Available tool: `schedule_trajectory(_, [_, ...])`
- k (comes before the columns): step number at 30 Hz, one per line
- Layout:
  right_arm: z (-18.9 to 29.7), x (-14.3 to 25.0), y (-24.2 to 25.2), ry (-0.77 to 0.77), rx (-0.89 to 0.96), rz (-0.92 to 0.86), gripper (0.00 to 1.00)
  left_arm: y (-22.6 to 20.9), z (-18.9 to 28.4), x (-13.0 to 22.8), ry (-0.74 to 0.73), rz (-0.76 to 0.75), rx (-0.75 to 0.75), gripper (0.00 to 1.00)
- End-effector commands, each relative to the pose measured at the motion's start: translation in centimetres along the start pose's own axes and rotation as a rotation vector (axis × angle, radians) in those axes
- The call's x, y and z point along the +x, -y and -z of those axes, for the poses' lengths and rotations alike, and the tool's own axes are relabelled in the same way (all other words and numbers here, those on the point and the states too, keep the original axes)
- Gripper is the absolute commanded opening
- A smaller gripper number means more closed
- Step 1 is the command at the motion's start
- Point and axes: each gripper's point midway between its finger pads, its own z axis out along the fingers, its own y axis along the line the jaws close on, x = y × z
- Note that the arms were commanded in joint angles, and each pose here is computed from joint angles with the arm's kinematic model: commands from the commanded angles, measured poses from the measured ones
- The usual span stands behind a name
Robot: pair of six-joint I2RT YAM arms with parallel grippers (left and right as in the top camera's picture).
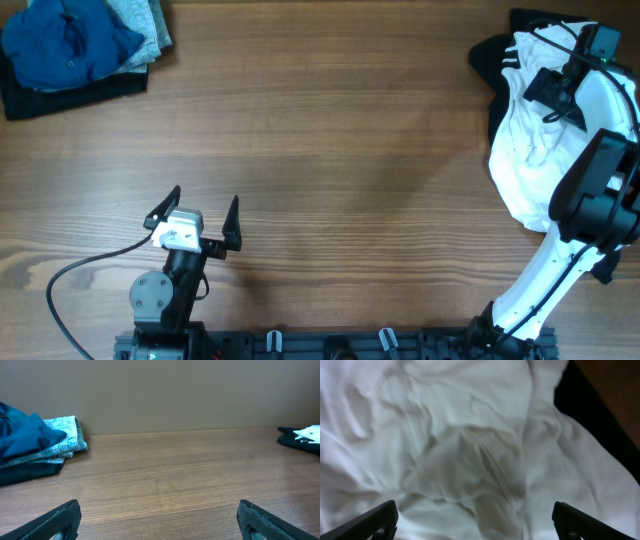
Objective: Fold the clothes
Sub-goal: 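Reach the right gripper to the white T-shirt and grasp its edge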
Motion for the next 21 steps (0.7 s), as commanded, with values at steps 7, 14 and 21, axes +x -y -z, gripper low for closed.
schedule_trajectory(7, [-0.9,1.3,-0.5,-0.041,-0.033,0.048,0.54,-0.1,0.0,0.2,-0.003,-0.011,-0.002,1.0])
schedule_trajectory(14, [-0.8,1.7,-1.6,-0.058,-0.099,0.031,0.04,-0.1,0.0,0.2,-0.004,-0.011,-0.002,1.0])
schedule_trajectory(21, [0.4,0.9,-1.5,-0.034,-0.104,0.003,0.04,-0.1,0.0,0.2,-0.004,-0.011,-0.002,1.0])
